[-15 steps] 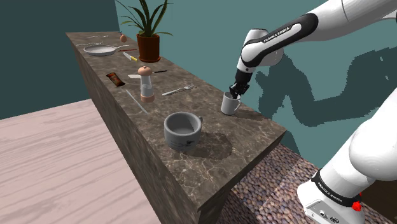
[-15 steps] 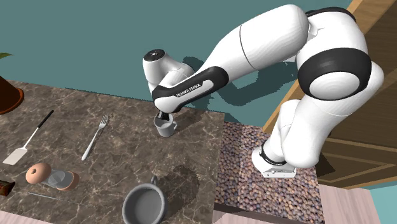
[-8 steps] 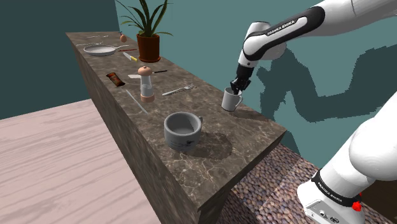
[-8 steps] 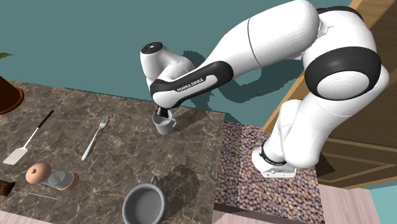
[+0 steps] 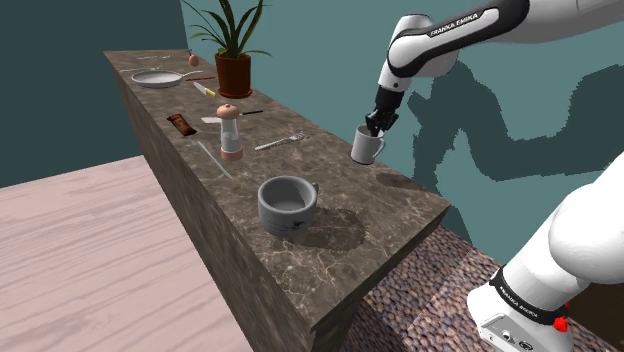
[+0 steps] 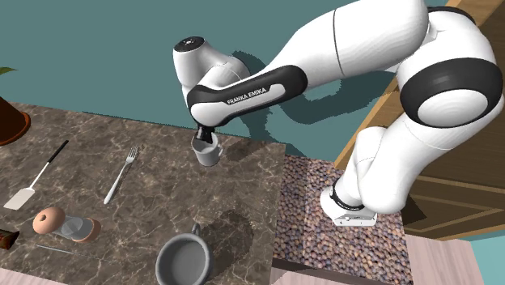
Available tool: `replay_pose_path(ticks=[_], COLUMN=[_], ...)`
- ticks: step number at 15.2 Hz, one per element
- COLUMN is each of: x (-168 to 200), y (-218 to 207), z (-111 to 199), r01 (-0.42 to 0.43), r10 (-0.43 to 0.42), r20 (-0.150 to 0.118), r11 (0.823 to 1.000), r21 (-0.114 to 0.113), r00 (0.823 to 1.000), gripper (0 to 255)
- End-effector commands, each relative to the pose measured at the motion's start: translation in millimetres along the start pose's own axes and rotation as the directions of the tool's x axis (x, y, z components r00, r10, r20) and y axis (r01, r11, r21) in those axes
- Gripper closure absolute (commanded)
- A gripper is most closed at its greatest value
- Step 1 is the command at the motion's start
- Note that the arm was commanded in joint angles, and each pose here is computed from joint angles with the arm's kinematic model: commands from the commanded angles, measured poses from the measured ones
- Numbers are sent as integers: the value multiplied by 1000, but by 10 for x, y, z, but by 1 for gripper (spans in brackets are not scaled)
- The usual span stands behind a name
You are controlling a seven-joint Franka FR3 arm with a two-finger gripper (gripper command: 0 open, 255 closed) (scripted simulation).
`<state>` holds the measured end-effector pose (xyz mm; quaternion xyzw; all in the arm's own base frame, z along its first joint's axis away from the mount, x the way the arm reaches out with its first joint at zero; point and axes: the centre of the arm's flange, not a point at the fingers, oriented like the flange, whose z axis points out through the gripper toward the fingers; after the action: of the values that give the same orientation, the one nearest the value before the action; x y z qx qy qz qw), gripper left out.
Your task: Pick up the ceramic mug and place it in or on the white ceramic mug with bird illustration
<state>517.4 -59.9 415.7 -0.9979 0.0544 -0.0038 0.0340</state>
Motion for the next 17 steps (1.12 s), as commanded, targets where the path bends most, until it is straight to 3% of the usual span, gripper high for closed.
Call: replay_pose_path(ticks=[1,17], x=[0,3], y=[-11,-69], z=[-105,-948], r01=[0,0], r10=[0,0], r20=[0,0], r11=[1000,1000], r21=[0,0], r00=[1000,1000], gripper=[255,255])
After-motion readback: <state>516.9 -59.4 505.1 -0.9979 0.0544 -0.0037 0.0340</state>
